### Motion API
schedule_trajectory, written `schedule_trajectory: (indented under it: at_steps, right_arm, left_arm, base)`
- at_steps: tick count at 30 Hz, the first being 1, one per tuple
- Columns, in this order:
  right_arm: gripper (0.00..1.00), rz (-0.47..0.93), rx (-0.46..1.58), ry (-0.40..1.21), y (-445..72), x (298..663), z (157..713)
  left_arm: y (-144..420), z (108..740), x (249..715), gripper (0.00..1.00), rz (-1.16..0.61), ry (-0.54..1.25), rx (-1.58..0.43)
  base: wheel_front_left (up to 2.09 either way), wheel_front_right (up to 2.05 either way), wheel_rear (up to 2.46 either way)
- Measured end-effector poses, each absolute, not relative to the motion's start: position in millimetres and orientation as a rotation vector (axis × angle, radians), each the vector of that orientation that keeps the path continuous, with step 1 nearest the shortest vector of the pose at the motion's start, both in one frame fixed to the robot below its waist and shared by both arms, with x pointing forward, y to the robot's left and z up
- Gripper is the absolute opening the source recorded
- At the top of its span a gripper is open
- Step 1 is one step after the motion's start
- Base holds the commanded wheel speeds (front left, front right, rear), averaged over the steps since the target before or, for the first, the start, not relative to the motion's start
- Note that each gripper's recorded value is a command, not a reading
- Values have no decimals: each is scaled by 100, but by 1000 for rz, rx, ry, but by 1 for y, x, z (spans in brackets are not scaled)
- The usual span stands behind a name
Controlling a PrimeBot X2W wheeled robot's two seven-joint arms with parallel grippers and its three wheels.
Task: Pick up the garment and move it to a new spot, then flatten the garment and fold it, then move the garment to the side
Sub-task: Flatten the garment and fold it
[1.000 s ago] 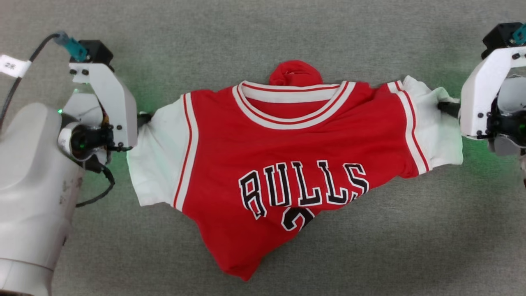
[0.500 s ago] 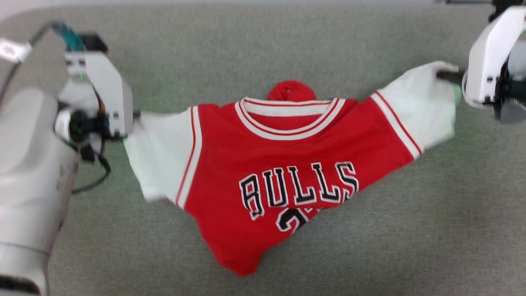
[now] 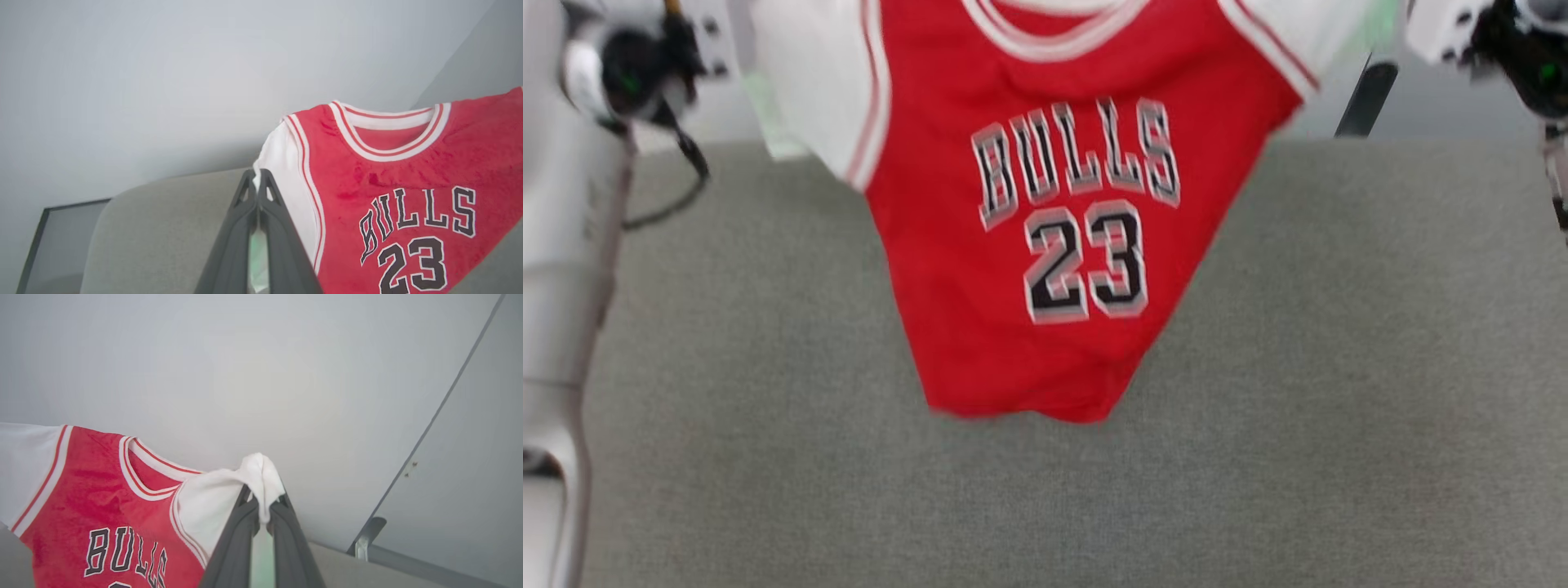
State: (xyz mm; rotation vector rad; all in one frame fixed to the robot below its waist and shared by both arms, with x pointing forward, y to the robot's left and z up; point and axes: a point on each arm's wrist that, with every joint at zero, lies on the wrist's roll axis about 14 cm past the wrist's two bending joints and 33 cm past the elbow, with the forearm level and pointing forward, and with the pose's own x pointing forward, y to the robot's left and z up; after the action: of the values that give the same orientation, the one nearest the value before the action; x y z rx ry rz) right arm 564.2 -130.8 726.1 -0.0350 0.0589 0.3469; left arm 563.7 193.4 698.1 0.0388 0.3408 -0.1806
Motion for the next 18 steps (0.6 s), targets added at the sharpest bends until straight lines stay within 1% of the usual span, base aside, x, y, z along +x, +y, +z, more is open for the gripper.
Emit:
schedule_trajectory:
  at_steps: [1,4,8,13,18]
  right_arm:
    - [0,350,-37,-4,-128,560,744]
    - [0,343,-51,-129,-127,548,781]
    - [0,337,-55,-231,-125,534,816]
    - [0,332,-36,-262,-125,537,830]
    - [0,336,-40,-265,-122,556,825]
  left_arm:
    - [194,717,562,0,-174,289,28]
    - [194,763,552,0,-162,168,10]
    - [191,798,539,0,-170,78,6]
    - [193,815,537,0,-173,22,-1]
    - [193,805,555,0,-177,25,0]
  base:
    - [0,0,0]
    - [0,0,0]
    - [0,0,0]
    - [0,0,0]
    - [0,0,0]
